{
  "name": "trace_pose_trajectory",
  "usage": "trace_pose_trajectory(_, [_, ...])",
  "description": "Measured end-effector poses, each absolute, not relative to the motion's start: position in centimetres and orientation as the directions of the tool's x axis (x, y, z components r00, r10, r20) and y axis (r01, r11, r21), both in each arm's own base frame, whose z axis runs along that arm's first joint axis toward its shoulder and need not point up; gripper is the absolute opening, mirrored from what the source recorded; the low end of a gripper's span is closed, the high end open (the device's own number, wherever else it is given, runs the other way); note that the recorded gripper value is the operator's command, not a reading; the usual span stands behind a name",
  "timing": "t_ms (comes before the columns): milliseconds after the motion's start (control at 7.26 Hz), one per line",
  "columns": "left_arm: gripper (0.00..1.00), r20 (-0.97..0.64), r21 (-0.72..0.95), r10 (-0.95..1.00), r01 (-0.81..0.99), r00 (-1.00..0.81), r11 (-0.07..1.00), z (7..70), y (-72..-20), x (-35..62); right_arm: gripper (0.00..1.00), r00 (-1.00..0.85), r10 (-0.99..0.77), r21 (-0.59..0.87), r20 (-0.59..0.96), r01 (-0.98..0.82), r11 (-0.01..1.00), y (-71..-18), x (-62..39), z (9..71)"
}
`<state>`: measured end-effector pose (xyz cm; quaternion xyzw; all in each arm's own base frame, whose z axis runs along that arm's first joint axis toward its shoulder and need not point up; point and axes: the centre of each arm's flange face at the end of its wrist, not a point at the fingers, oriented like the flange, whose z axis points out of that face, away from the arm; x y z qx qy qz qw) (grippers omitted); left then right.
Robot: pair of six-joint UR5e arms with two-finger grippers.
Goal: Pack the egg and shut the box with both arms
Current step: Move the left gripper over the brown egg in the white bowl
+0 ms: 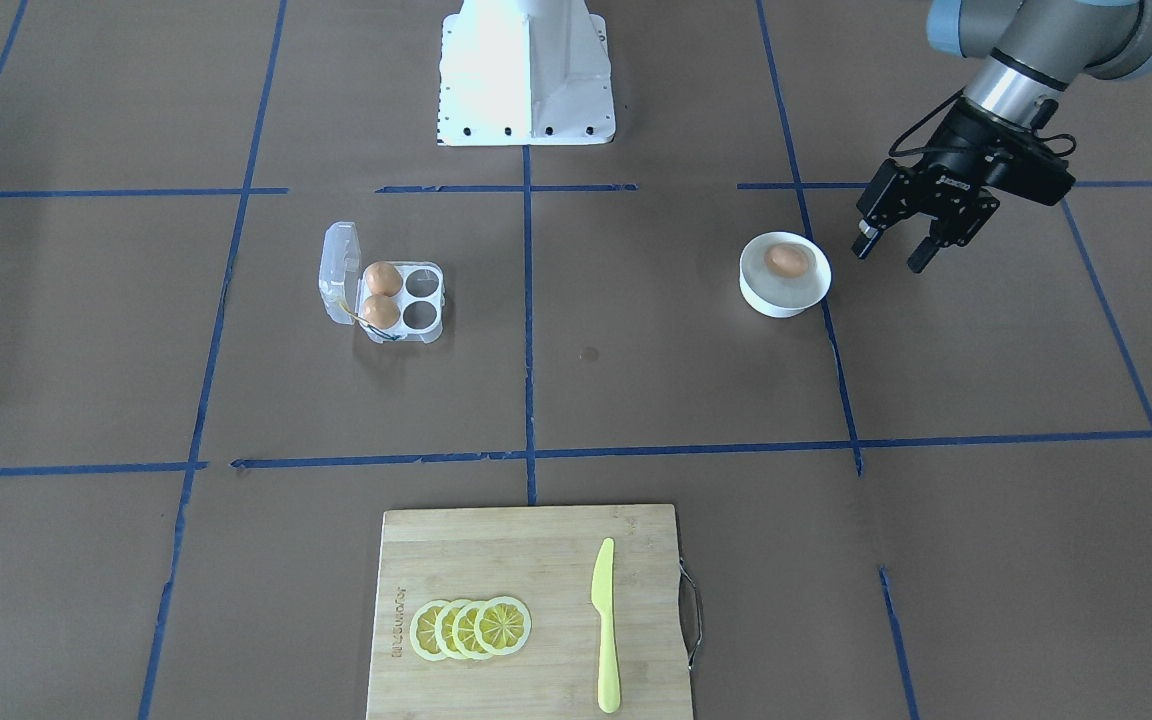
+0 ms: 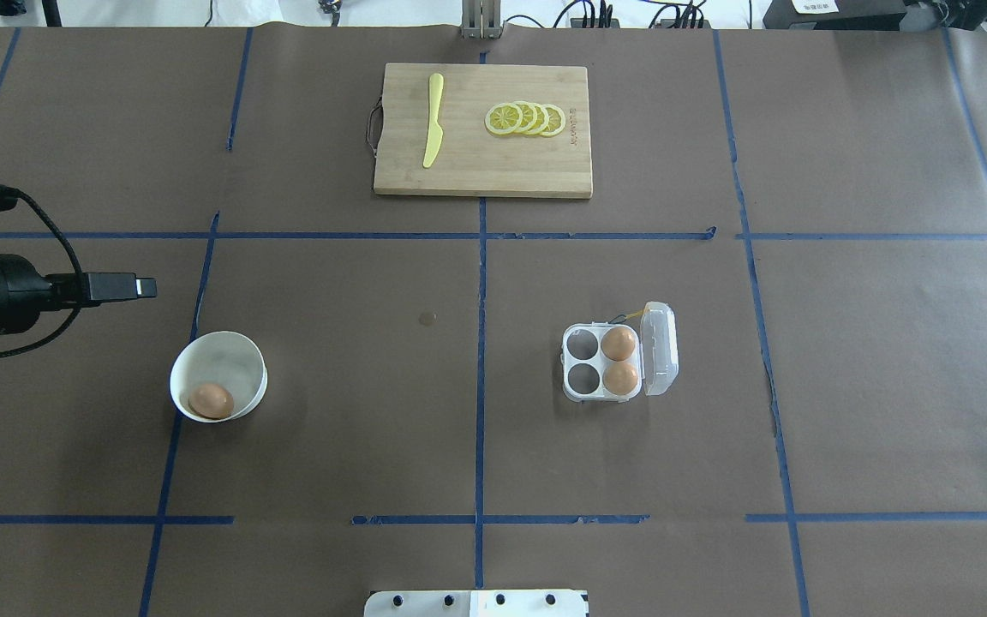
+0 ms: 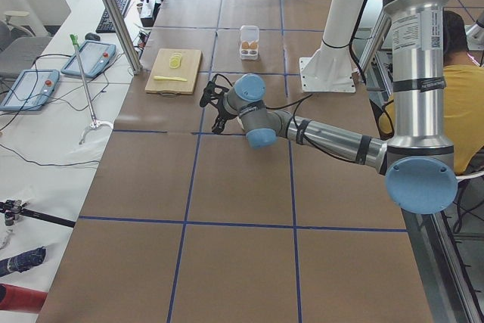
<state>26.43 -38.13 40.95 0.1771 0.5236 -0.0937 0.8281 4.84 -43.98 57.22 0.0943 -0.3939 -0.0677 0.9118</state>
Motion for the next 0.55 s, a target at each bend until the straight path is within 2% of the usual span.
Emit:
trace_pose_trajectory(275, [0.78,-0.871,0.152,-0.037,0.34,0.49,0.928,39.9,-37.7,30.2,1.0,0.681,-0.196,0.224,0.706,0.049,0.973,-44.0,4.8,57.3])
trace_pose_trajectory(551, [0.71,-0.818,0.108,-0.102,0.325,0.566,0.939,36.4,-38.6,35.5,1.0,0.681,-0.195,0.222,0.706,0.049,0.974,-44.0,4.8,57.4])
